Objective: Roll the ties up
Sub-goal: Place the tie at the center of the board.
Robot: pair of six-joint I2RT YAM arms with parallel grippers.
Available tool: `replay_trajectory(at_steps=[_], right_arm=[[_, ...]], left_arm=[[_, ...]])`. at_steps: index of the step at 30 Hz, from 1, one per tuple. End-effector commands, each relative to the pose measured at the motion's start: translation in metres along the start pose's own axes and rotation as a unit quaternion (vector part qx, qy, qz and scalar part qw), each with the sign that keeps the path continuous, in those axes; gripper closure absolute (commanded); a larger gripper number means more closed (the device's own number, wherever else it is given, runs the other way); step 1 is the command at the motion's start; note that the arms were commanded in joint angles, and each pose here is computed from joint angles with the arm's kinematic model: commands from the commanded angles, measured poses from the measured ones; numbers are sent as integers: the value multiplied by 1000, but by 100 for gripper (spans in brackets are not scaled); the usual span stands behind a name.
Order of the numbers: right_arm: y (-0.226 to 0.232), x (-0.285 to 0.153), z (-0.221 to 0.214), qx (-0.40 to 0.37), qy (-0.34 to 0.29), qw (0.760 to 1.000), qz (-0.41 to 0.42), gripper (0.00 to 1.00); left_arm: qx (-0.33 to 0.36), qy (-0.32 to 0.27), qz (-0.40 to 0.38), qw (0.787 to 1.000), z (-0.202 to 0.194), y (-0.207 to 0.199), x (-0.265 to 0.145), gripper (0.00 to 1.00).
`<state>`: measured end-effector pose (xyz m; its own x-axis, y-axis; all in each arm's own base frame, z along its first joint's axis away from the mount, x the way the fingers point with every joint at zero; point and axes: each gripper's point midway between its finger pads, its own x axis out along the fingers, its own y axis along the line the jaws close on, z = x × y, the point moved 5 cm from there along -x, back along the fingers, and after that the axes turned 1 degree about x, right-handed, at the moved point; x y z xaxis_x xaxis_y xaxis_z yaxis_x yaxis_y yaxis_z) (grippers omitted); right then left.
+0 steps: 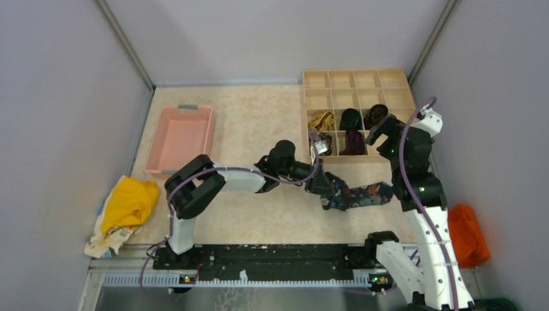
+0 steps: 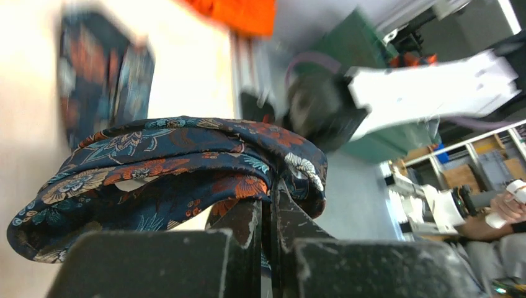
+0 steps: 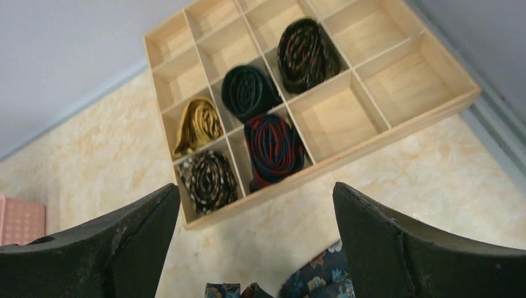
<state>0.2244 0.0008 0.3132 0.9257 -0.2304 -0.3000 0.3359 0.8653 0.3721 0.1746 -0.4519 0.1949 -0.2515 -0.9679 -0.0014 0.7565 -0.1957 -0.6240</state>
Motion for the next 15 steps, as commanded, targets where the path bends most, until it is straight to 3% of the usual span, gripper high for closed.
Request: replay_trajectory(at_steps=[1, 9, 13, 15], right_arm=[[9, 4, -18, -12, 39, 998, 51, 8], [12, 10, -80, -35, 160, 981, 103, 18], [23, 7, -120, -90, 215, 967, 98, 19], [29, 2, -143, -115, 250, 956, 101, 28]], left_arm=[[-34, 13, 11, 999, -64, 29, -38, 100], [-46, -5, 101, 994, -88, 57, -87, 100], [-39, 25, 168, 985, -90, 67, -96, 99], [-32, 29, 191, 981, -90, 71, -100, 97]])
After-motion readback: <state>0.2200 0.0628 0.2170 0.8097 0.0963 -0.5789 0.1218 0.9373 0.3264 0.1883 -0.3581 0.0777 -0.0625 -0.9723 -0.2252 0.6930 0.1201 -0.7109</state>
